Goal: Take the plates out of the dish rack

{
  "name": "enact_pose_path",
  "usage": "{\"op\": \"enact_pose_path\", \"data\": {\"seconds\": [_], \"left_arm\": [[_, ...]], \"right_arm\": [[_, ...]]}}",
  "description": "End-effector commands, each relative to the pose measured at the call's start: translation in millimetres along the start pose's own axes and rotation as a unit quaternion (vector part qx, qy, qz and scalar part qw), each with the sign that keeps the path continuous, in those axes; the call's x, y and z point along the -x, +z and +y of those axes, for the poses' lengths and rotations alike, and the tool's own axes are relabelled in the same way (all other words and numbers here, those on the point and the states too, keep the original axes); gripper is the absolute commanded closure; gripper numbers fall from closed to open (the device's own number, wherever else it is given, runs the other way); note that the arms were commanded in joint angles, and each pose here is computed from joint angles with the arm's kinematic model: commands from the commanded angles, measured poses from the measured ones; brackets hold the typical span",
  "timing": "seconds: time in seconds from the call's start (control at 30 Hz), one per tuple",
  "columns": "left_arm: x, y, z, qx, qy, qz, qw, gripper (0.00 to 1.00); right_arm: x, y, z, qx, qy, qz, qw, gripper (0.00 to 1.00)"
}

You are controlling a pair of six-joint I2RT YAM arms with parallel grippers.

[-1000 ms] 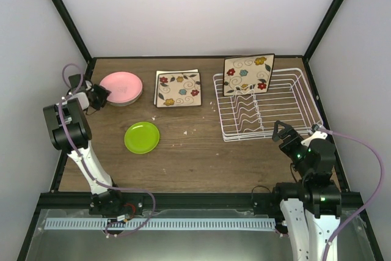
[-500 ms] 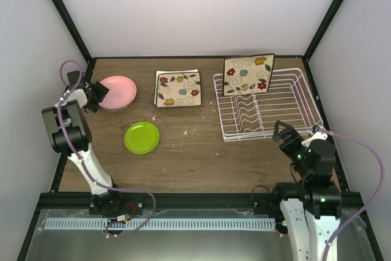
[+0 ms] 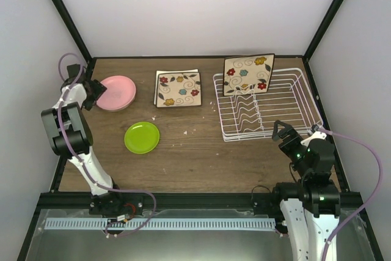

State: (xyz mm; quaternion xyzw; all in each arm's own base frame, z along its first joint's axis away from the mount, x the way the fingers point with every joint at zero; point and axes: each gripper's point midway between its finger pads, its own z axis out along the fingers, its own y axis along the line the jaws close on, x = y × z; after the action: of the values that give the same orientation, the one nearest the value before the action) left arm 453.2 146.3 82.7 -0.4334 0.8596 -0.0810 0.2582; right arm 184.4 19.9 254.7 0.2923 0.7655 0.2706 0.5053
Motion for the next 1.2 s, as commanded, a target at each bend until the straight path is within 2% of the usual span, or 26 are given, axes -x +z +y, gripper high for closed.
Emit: {"op": "enact_pose_path", "data": {"seconds": [0.0,0.17,0.23,0.3,0.37,0.4,0.43,0.47,0.53,0.63,0.77,0.9,1.17], "left_arm": [[47.0,-58.4,-12.2,0.042,0.033,-0.111,0.992,0.16],[74.3,-113.8,-52.6,0.021,0.02,-0.195,0.98,0.17],[75.9,-136.3,-101.9,-0.049,0.044,-0.223,0.973,0.17],[66.1,-163.7,-179.9,-0.16,0.11,-0.253,0.948,0.17],[24.0,-184.6,-267.4,-0.307,0.208,-0.232,0.899,0.17],[-0.1,-196.3,-304.2,-0.376,0.249,-0.21,0.867,0.17],[-33.8,-204.8,-337.6,-0.453,0.29,-0.167,0.826,0.17],[-63.8,-208.3,-362.0,-0.503,0.32,-0.126,0.793,0.17],[-113.6,-213.2,-394.7,-0.555,0.373,-0.082,0.739,0.18],[-180.8,-206.0,-417.5,-0.584,0.43,-0.048,0.687,0.2],[-238.3,-189.2,-426.7,-0.603,0.464,-0.008,0.649,0.25],[-272.8,-172.3,-432.1,-0.595,0.499,-0.019,0.63,0.28],[-306.7,-163.8,-450.4,-0.594,0.531,-0.038,0.604,0.38]], "right_arm": [[0.3,-0.6,3.5,0.009,-0.001,-0.001,1.0,0.0],[0.8,2.1,4.7,0.011,-0.003,0.0,1.0,0.0],[1.9,3.2,6.1,0.012,-0.006,0.001,1.0,0.0],[2.5,4.2,7.2,0.013,-0.009,0.002,1.0,0.0],[2.7,4.7,8.8,0.016,-0.01,0.003,1.0,0.0],[2.6,4.6,9.7,0.018,-0.011,0.004,1.0,0.0],[2.3,4.4,10.2,0.019,-0.011,0.005,1.0,0.0],[2.2,3.9,10.6,0.02,-0.011,0.005,1.0,0.0],[2.4,1.0,11.7,0.022,-0.012,0.005,1.0,0.0],[3.0,-5.7,11.8,0.02,-0.014,0.001,1.0,0.0],[4.3,-15.9,11.5,0.015,-0.018,-0.004,1.0,0.0],[4.5,-24.2,9.9,0.007,-0.022,-0.006,1.0,0.0],[-0.7,-28.2,9.9,0.007,-0.025,0.007,1.0,0.0]]}}
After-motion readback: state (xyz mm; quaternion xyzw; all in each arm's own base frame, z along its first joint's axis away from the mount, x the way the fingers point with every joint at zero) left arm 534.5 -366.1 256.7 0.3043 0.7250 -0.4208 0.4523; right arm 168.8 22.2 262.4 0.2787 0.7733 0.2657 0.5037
